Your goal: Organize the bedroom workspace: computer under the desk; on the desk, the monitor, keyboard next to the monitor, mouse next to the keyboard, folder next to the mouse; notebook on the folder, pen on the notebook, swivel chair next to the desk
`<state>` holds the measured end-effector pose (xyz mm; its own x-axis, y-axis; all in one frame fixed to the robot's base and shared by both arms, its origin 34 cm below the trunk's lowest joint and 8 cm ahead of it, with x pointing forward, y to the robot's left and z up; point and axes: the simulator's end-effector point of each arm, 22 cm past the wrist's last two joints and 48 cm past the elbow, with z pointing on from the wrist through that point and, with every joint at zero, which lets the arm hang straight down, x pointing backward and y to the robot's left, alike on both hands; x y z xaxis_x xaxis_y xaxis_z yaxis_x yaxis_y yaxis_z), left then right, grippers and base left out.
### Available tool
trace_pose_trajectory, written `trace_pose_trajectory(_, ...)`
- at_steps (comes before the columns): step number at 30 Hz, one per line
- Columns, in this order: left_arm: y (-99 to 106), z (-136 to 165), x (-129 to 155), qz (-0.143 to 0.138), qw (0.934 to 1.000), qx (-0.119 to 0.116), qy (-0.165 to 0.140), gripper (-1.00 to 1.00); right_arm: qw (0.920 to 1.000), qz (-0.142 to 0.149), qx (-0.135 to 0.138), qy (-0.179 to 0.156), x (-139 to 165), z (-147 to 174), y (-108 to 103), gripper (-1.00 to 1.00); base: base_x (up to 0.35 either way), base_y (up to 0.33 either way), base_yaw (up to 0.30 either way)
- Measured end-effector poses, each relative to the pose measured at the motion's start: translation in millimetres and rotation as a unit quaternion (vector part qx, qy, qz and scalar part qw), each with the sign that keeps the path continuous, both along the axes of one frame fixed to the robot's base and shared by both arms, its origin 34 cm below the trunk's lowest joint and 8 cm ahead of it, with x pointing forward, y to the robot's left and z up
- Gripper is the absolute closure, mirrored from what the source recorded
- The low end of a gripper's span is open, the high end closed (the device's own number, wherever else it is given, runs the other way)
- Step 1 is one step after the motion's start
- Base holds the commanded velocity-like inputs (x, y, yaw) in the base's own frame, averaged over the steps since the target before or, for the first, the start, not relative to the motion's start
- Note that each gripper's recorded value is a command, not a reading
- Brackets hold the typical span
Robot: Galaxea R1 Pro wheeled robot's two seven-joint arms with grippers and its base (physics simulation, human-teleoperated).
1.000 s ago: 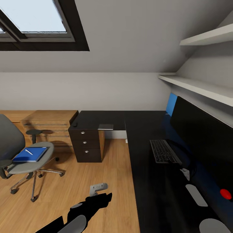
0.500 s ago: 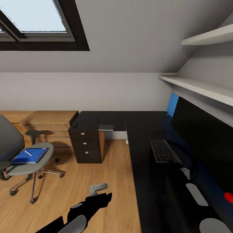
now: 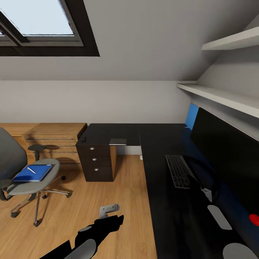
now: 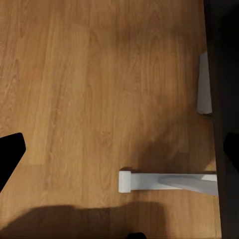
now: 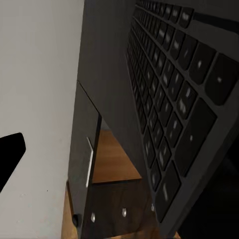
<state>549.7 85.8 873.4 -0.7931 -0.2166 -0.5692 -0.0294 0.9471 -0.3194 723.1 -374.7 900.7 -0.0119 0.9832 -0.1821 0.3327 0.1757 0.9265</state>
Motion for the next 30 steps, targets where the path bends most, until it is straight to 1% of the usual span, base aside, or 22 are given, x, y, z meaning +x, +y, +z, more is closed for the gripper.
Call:
trace_pose_trajectory(11,-2.2,0.3,0.2,0.000,1.0000,-0.001,0.000,-1.00,1.0000,0.001,0.000,0.000,0.0,0.0,0.2,-1.00,-0.003,0.000,0.000)
trace_pose_trajectory(18,-0.3,0.2,1.2,0.001,1.0000,0.002,-0.002,-1.00,1.0000,0.001,0.000,0.004,-0.6,-2.5,1.0,-1.00,-0.157,-0.064,0.000)
trace_pose_trajectory(23,0.1,0.4,1.3,0.002,1.0000,0.002,-0.002,-1.00,0.9994,-0.003,0.006,0.035,-10.1,-23.6,1.2,-1.00,-0.032,-0.013,0.000)
trace_pose_trajectory(30,0.6,0.5,1.7,0.003,1.0000,0.002,-0.002,-1.00,0.9985,-0.005,0.009,0.053,-15.9,-35.4,1.9,-1.00,-0.004,-0.002,0.000)
